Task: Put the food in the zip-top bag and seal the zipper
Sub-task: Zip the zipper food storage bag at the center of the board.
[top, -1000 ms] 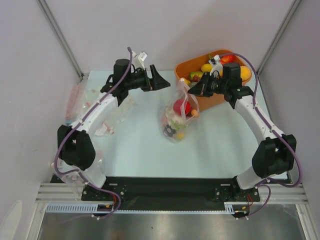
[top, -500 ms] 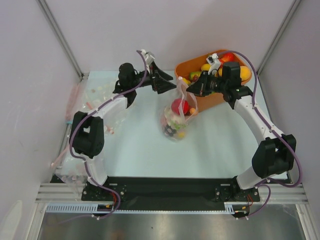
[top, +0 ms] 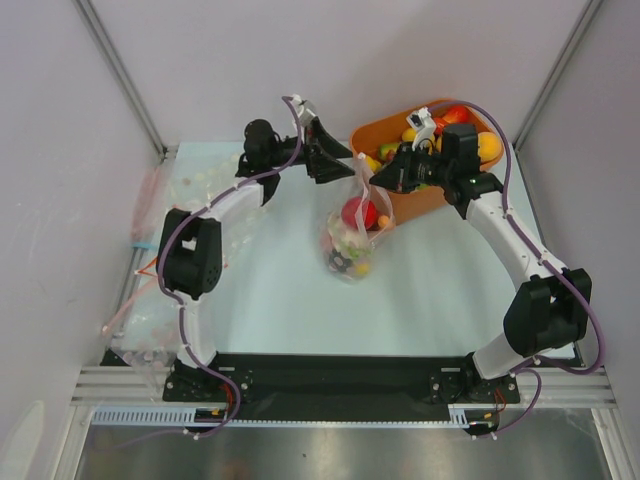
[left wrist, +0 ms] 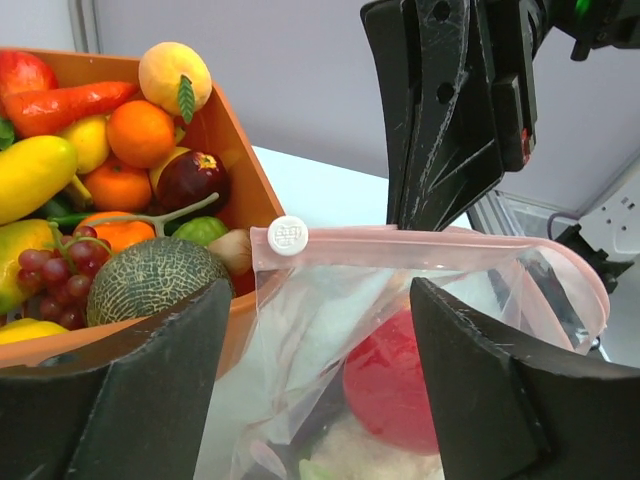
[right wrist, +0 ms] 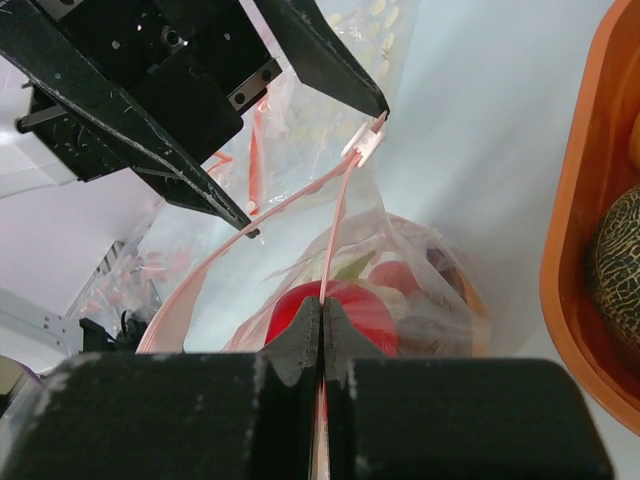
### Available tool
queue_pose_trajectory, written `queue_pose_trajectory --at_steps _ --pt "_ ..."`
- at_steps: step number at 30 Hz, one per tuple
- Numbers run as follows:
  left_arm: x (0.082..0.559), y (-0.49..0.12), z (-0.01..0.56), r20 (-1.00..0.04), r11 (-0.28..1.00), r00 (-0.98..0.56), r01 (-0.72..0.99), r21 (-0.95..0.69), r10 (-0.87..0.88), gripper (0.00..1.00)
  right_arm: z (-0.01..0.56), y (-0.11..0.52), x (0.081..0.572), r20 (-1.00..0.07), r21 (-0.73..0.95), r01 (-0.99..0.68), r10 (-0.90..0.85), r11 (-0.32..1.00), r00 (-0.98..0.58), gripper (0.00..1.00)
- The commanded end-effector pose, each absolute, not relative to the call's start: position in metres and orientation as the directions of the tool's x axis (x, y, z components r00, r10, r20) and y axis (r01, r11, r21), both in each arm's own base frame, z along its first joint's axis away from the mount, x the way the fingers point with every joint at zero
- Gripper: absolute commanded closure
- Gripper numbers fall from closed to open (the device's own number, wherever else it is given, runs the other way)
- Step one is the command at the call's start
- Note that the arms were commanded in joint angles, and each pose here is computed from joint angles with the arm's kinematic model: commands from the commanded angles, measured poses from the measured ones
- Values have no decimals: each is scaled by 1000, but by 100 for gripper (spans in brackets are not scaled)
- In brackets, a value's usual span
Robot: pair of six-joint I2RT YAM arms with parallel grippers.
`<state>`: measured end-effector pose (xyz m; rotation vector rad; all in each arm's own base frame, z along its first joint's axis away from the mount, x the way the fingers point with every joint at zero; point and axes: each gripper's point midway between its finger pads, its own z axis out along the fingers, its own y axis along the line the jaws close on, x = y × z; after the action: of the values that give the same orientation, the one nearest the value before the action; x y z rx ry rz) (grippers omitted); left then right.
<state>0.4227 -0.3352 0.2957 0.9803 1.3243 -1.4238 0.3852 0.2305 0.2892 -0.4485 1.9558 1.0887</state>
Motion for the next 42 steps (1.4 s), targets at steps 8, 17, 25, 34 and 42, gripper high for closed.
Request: queue_pose_trajectory --at_steps 8,17,25,34,42 --pt "433 -308 302 -974 -47 -186 982 -182 -127 17 325 240 378 -880 436 -739 71 514 -470 100" --pt "428 -309 293 -967 -97 -226 972 -215 -119 26 329 250 378 -886 425 -766 48 482 -461 100" --pt "404 -328 301 -968 -185 -220 963 -197 -118 34 326 263 380 -884 422 -781 15 461 -468 100" --pt "373 -346 313 -968 -293 -208 943 -160 -141 100 332 264 387 -889 407 -782 9 472 -457 95" --pt "357 -340 318 -963 -328 -240 926 -189 -124 100 353 258 390 -908 382 -777 48 500 -415 67"
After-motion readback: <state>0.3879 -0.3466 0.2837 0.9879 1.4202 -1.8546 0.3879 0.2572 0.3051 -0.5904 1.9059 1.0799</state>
